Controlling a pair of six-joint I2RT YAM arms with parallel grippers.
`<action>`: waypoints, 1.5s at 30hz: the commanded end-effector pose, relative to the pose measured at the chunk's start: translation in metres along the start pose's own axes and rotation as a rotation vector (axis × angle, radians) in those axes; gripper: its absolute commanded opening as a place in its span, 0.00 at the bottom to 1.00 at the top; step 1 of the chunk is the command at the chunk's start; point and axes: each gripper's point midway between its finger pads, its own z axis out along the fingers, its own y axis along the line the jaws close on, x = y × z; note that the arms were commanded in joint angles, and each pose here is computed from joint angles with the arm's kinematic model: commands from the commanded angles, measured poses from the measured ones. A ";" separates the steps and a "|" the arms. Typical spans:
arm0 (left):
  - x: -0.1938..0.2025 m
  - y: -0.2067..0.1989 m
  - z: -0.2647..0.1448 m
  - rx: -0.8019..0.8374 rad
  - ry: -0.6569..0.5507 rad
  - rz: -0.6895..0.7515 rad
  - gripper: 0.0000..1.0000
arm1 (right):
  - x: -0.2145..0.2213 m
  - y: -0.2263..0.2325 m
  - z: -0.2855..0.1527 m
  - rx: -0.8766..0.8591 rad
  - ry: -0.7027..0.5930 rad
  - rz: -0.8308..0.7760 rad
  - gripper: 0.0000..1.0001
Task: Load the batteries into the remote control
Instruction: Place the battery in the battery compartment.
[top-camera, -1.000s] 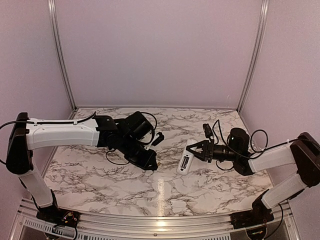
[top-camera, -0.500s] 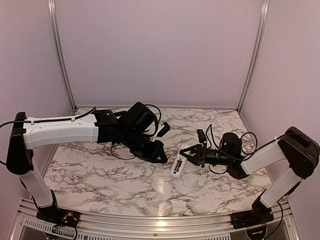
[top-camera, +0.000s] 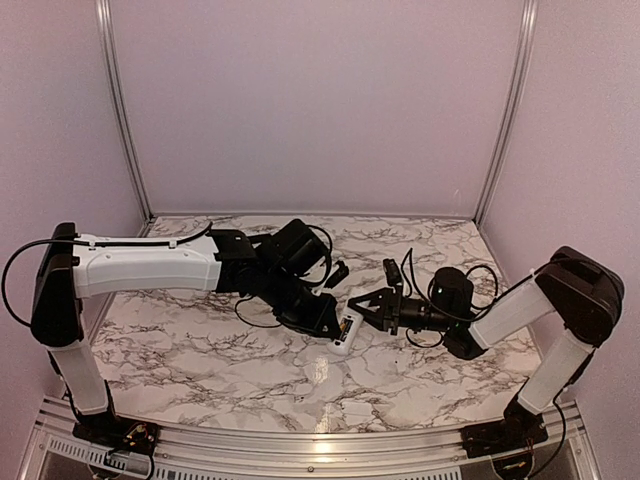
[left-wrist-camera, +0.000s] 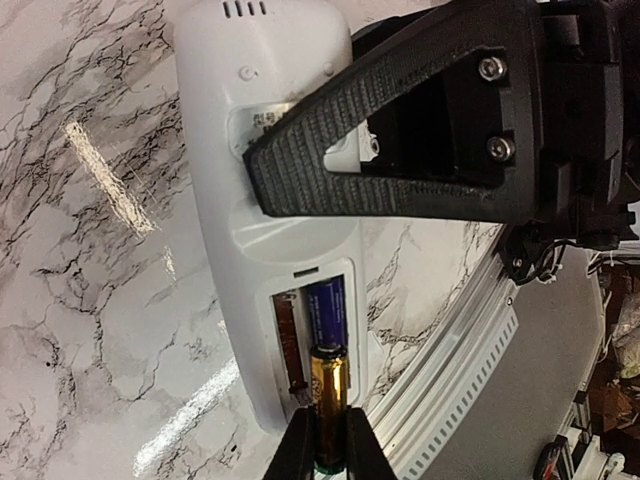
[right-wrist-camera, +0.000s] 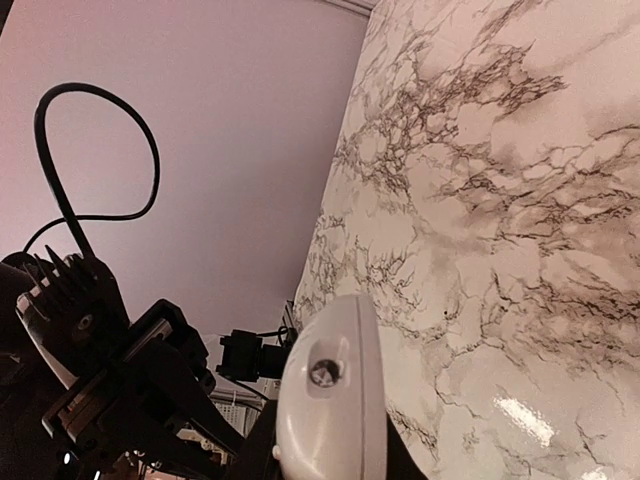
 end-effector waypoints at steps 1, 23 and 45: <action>0.004 0.005 0.010 -0.027 0.035 -0.011 0.02 | -0.008 0.020 0.009 -0.064 -0.027 -0.025 0.00; 0.001 0.032 0.018 -0.195 0.058 -0.052 0.21 | -0.005 0.024 0.013 -0.090 -0.029 -0.020 0.00; -0.061 -0.009 -0.064 -0.112 -0.313 0.126 0.99 | 0.006 0.030 0.010 -0.117 0.032 -0.030 0.00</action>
